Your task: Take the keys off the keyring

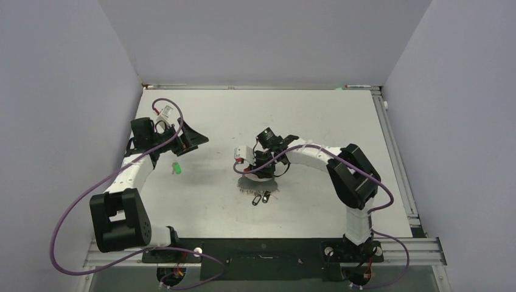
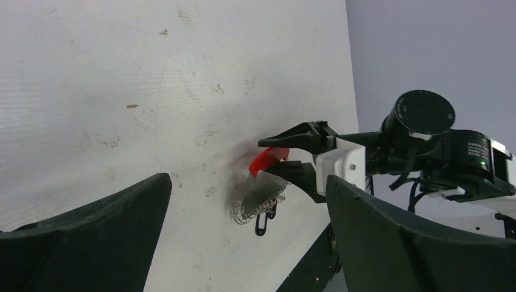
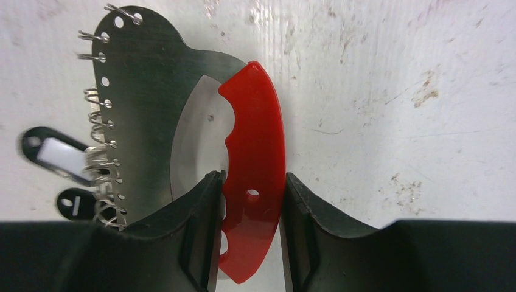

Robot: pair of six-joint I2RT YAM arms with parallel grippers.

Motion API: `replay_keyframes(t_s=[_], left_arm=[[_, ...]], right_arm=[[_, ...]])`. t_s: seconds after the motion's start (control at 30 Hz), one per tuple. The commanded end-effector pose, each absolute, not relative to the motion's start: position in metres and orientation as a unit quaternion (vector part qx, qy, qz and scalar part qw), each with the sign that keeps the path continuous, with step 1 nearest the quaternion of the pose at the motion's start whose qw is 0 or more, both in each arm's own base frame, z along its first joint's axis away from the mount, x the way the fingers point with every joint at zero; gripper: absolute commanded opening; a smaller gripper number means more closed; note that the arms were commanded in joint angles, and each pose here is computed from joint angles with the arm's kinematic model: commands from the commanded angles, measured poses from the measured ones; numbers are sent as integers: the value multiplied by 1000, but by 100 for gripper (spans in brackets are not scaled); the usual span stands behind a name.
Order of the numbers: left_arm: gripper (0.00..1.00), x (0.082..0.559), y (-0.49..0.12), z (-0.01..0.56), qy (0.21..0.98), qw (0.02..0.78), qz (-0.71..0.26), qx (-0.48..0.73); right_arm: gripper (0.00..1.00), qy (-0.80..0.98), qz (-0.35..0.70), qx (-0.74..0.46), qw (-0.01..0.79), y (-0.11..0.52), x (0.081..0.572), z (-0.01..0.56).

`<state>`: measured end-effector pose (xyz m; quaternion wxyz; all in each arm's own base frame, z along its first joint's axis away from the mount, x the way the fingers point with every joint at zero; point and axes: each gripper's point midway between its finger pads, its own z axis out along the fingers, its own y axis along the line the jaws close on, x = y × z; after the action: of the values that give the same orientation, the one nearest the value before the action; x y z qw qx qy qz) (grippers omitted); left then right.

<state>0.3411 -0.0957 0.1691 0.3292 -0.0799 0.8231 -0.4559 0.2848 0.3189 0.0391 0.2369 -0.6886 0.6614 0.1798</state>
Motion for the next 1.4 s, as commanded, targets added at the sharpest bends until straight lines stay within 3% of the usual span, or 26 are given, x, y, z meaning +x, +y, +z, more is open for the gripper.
replay_keyframes(t_s=[0.0,0.67,0.77,0.87,0.97,1.27,1.37], left_arm=[[96,345,-90,174,824,347,-443,-66],[96,350,-74,154,858,343,-379,-52],[96,353,-67,152,869,344,-353,-44],[96,357,-58,151,881,347,-319,-35],[96,362,-47,152,893,351,-281,-21],[96,382,-15,167,929,345,-124,58],[96,389,-18,179,926,354,-73,109]], right_arm=[[7,652,176,-692,253,322,308,36],[19,651,131,-691,287,329,364,29],[32,651,128,-690,290,330,367,36],[62,652,120,-683,306,326,374,50],[73,660,122,-662,333,320,387,77],[99,705,168,-553,411,263,428,148],[90,729,189,-489,441,225,443,168]])
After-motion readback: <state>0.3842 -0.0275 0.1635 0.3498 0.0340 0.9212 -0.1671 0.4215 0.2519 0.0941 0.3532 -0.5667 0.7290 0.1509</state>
